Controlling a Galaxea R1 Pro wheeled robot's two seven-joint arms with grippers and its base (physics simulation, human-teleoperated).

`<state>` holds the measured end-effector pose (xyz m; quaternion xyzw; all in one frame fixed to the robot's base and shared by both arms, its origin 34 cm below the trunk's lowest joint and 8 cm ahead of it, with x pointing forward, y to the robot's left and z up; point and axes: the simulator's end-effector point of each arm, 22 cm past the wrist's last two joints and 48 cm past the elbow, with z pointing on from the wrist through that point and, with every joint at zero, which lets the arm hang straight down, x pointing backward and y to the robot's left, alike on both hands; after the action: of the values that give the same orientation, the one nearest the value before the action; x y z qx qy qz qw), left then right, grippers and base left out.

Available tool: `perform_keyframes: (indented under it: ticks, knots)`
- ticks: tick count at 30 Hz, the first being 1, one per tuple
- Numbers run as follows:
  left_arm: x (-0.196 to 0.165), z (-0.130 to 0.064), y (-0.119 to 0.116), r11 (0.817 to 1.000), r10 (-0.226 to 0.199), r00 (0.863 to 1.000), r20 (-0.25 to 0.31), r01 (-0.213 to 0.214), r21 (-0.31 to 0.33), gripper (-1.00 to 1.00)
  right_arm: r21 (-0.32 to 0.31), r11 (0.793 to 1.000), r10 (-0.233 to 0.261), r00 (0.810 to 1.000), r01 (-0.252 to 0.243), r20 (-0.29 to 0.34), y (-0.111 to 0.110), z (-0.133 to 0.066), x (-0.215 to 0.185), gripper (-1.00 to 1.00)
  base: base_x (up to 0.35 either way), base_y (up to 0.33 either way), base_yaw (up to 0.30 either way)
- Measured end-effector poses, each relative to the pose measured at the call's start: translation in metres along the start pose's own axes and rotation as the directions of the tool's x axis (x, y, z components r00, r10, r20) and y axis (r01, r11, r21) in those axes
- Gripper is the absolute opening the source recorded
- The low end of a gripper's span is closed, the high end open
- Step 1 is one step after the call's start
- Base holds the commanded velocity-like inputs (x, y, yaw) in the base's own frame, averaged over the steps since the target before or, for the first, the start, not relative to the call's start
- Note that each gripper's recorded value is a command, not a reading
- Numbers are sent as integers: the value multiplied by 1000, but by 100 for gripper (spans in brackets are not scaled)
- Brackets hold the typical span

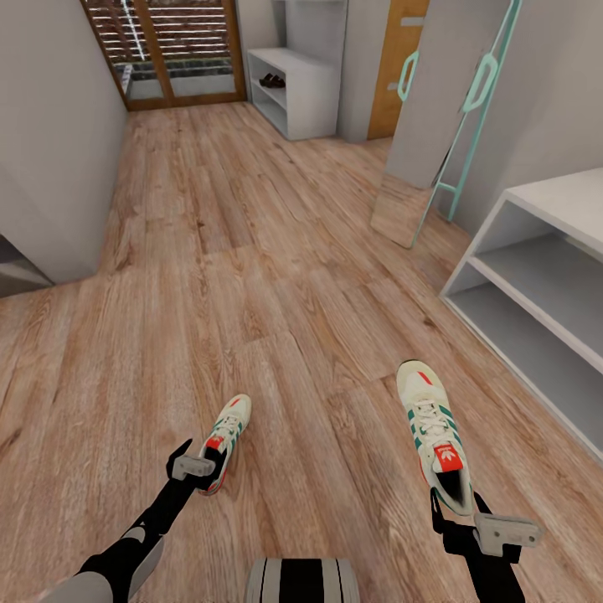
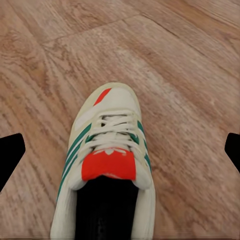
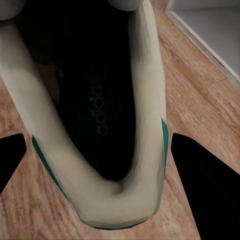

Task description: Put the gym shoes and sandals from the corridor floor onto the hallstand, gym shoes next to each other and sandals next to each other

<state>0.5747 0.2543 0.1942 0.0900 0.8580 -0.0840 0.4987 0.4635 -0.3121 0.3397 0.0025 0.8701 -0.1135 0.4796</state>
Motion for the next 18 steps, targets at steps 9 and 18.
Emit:
perform_keyframes:
  ticks: [9, 18]
  knots:
    - [8, 0, -4, 1000, -6, 1000, -14, 6, 5, 100, -1, 1000, -3, 1000, 3, -13, 1, 1, 5, -100, 0, 0, 0]
    - [16, 0, -6, 1000, -10, 1000, -27, 10, 8, 100, -1, 1000, -5, 1000, 5, -26, 1, 2, 11, -100, 0, 0, 0]
